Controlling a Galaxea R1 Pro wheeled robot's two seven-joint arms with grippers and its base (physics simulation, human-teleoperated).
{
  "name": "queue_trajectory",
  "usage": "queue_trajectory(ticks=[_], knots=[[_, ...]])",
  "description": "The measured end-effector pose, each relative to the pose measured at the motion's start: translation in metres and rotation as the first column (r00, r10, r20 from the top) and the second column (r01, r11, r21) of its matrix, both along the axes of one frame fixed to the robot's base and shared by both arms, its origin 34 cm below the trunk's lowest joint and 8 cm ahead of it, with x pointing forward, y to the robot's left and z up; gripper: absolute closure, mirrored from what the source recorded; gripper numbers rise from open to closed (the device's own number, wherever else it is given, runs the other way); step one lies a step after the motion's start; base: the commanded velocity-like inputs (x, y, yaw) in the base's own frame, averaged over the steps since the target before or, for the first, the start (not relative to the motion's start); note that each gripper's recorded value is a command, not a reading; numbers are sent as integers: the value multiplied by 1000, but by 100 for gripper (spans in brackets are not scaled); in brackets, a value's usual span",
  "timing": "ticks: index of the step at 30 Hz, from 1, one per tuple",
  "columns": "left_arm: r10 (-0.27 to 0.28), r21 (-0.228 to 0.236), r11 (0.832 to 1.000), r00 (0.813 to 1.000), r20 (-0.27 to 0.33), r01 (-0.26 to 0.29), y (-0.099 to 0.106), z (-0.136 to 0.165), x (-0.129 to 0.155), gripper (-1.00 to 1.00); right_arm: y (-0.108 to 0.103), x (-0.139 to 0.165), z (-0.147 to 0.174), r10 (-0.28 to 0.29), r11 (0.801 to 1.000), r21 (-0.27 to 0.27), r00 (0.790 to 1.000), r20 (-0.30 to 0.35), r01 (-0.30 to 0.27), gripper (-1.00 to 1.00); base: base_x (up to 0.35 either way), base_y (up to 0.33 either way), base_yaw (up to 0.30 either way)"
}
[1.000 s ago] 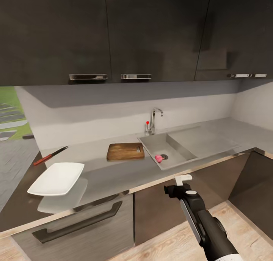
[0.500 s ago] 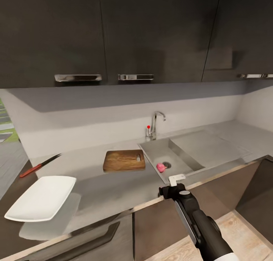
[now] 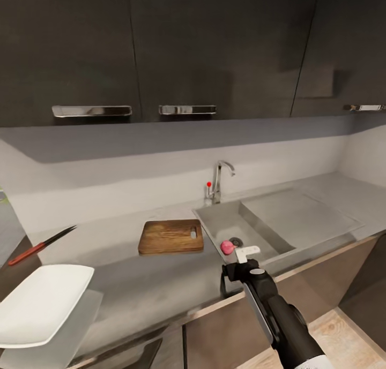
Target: In the kitchen, take the Vidalia onion out of the sink, dice it on the chopping board with the paring knife, put the diced onion into the bowl on the countertop, then place both the paring knife and the chopping board into the sink.
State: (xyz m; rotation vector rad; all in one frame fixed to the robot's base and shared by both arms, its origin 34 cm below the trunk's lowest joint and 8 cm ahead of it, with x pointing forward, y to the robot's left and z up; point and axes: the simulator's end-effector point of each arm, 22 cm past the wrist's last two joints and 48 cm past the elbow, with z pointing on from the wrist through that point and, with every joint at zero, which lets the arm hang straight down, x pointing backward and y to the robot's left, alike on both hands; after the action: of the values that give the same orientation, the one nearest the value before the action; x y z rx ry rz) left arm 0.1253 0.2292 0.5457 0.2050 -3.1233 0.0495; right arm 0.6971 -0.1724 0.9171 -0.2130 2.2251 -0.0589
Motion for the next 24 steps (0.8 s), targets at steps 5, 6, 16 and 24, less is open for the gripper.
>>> queue_trajectory(ticks=[5, 6, 16, 24], knots=[[0, 0, 1000, 1000, 0, 0, 0, 0, 0, -100, -1, 4, 2, -23, 1000, -12, 1000, 7, 23, -100, 97, -3, 0], [0, 0, 1000, 1000, 0, 0, 0, 0, 0, -100, 0, 4, 2, -23, 1000, -12, 1000, 8, 23, -100, 39, -1, 0], [0, 0, 1000, 1000, 0, 0, 0, 0, 0, -100, -1, 5, 4, -27, 1000, -11, 1000, 11, 27, -100, 7, 0, 43], [0, 0, 1000, 1000, 0, 0, 0, 0, 0, -100, -2, 5, 4, -28, 1000, -11, 1000, 11, 29, -100, 0, 0, 250]])
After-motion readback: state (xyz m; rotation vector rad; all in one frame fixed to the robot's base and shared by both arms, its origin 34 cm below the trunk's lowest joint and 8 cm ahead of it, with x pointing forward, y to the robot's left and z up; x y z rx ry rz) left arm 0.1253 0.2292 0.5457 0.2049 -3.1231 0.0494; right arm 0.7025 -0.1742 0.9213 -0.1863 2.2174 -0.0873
